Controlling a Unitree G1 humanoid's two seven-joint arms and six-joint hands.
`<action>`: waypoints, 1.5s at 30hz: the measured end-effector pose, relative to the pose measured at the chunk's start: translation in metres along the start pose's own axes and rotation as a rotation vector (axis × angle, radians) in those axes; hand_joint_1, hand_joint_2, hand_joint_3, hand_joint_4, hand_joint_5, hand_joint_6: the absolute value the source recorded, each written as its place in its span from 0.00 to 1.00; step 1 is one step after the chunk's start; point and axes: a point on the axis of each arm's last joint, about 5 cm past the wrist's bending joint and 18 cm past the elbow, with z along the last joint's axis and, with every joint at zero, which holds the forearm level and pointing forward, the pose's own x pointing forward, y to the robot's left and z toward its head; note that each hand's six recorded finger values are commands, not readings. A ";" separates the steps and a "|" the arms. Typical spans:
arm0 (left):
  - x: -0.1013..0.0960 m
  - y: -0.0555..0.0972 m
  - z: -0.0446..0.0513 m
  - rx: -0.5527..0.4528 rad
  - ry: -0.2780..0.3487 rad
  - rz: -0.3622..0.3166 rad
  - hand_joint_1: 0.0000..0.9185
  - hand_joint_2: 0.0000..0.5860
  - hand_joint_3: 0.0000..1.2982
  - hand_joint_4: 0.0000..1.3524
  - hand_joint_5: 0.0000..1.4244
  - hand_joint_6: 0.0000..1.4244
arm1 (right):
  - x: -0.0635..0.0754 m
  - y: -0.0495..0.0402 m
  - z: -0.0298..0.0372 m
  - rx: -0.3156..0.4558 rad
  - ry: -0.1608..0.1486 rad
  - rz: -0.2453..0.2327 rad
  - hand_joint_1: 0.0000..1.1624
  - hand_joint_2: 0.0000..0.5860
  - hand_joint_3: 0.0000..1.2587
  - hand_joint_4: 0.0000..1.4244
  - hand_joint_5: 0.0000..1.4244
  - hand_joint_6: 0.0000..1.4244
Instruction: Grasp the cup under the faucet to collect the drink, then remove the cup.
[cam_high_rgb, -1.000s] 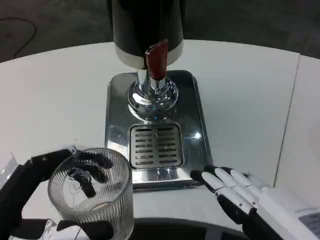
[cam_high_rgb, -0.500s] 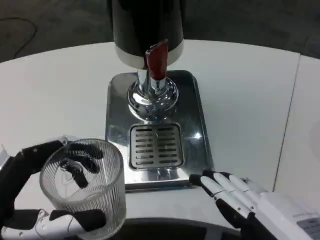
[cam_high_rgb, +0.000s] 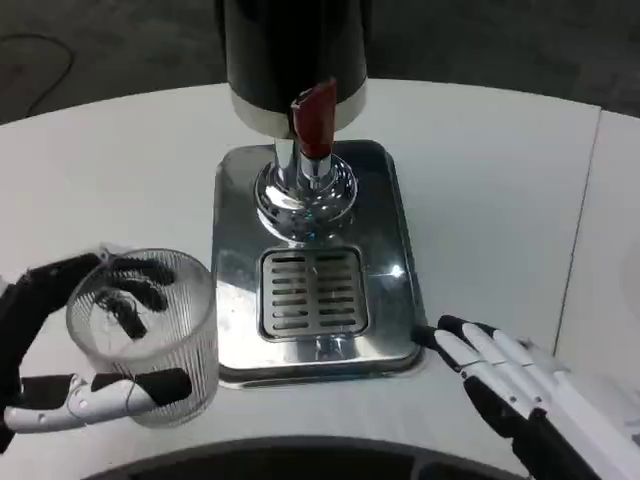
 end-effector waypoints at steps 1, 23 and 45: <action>0.005 -0.002 -0.0035 0.009 -0.003 0.015 0.70 0.03 0.51 0.53 0.57 0.41 | -0.001 0.0000 -0.0003 0.005 0.004 -0.007 0.37 0.84 0.05 0.00 0.00 0.00; 0.073 -0.057 -0.0352 0.020 0.031 0.060 0.62 0.05 0.51 0.54 0.58 0.41 | -0.014 0.0001 -0.0046 0.070 0.039 -0.071 0.37 0.84 0.06 0.00 0.00 0.00; 0.114 -0.089 -0.0432 0.109 0.033 0.050 0.58 0.06 0.52 0.55 0.60 0.43 | -0.031 -0.0018 -0.0067 0.073 0.075 -0.081 0.37 0.84 0.06 0.00 0.00 0.00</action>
